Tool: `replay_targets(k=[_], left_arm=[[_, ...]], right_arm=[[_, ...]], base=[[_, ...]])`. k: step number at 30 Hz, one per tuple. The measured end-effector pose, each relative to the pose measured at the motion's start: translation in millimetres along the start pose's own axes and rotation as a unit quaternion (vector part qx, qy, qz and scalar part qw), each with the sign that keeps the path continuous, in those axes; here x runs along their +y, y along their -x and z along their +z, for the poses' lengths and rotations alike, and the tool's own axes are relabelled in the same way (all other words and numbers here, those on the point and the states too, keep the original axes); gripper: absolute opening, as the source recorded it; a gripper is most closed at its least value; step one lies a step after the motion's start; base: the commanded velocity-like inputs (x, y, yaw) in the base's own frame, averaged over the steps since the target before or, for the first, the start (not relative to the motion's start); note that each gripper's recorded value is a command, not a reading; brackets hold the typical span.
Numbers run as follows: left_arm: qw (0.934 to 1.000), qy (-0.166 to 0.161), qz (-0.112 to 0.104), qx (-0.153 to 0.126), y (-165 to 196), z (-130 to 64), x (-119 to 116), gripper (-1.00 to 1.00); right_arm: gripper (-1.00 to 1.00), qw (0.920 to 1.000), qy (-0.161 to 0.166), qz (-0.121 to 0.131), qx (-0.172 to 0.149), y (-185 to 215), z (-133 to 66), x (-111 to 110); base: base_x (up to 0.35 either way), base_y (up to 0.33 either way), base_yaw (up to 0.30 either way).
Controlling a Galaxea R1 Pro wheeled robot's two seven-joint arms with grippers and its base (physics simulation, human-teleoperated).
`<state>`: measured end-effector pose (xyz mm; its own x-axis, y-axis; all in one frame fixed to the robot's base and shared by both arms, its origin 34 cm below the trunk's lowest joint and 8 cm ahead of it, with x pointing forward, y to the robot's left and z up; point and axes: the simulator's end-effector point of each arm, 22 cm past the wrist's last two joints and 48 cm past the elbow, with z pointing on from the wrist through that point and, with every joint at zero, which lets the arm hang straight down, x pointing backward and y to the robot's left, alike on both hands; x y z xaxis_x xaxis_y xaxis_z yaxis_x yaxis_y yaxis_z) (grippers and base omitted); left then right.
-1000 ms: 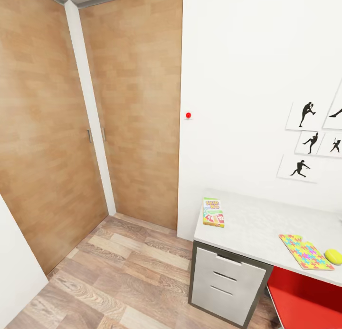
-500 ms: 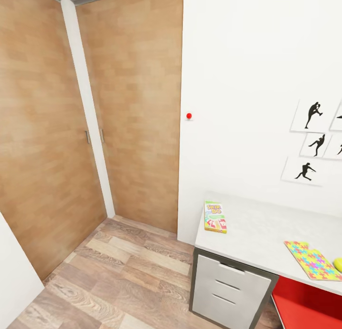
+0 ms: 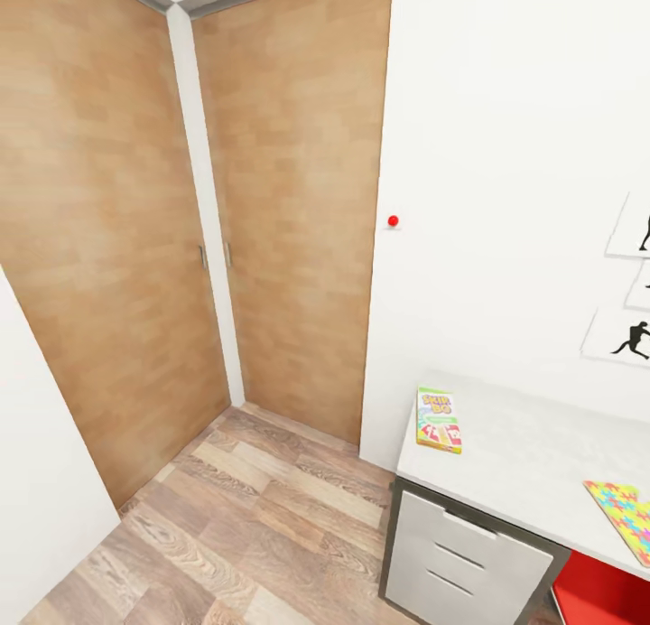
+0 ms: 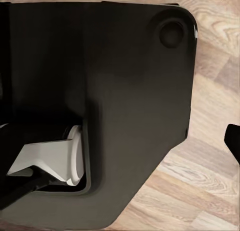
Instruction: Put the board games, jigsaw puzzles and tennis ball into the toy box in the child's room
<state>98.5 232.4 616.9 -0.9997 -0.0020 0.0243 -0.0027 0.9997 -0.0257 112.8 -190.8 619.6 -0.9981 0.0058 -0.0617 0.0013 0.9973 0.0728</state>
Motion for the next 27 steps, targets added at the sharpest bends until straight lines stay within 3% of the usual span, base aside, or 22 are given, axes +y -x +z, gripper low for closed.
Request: replay_targets(k=[27], left_arm=[[1.0,0.0,0.0,0.0,0.1,0.0,0.1,1.0]], right_arm=[[1.0,1.0,0.002,0.003,-0.009,3.5,-0.1,4.4]], base=[[0.0,0.0,0.289]])
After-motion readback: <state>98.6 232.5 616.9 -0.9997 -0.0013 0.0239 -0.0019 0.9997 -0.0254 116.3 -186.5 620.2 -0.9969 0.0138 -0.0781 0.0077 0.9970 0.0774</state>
